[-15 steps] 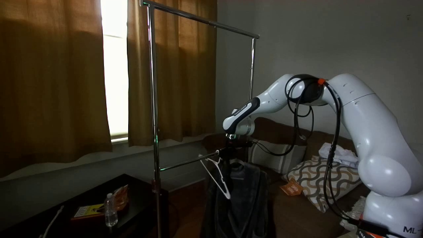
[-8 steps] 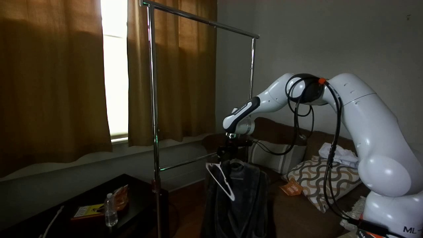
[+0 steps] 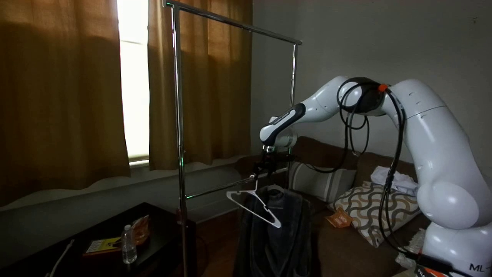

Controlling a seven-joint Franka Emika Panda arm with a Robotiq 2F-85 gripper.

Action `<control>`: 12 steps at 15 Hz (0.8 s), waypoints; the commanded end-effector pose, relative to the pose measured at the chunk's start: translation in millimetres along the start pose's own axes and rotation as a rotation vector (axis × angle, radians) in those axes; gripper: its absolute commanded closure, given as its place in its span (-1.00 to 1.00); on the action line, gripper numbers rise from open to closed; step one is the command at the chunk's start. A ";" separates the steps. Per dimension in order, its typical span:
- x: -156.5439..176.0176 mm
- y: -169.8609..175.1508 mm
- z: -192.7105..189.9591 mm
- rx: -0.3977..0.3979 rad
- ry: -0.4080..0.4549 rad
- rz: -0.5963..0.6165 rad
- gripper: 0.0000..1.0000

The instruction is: Remove the white coat hanger from the top railing and hang it on the bottom railing

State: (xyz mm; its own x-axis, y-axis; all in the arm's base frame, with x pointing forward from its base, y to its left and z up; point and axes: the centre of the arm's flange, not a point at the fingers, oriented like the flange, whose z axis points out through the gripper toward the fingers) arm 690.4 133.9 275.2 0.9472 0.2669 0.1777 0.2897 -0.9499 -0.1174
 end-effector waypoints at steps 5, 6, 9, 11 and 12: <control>-26.1 -20.5 -76.8 -0.071 -0.034 0.009 -1.00; -27.2 -22.1 -86.9 -0.083 -0.039 0.010 -1.00; -34.5 -22.0 -116.1 -0.167 -0.036 -0.004 -1.00; -38.0 -22.3 -134.5 -0.212 -0.014 -0.009 -1.00; -39.8 -22.1 -143.2 -0.227 -0.001 -0.005 -1.00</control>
State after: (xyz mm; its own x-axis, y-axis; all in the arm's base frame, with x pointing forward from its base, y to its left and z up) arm 653.5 125.8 391.0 0.9430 0.2821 0.1764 0.2790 -0.9593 0.0429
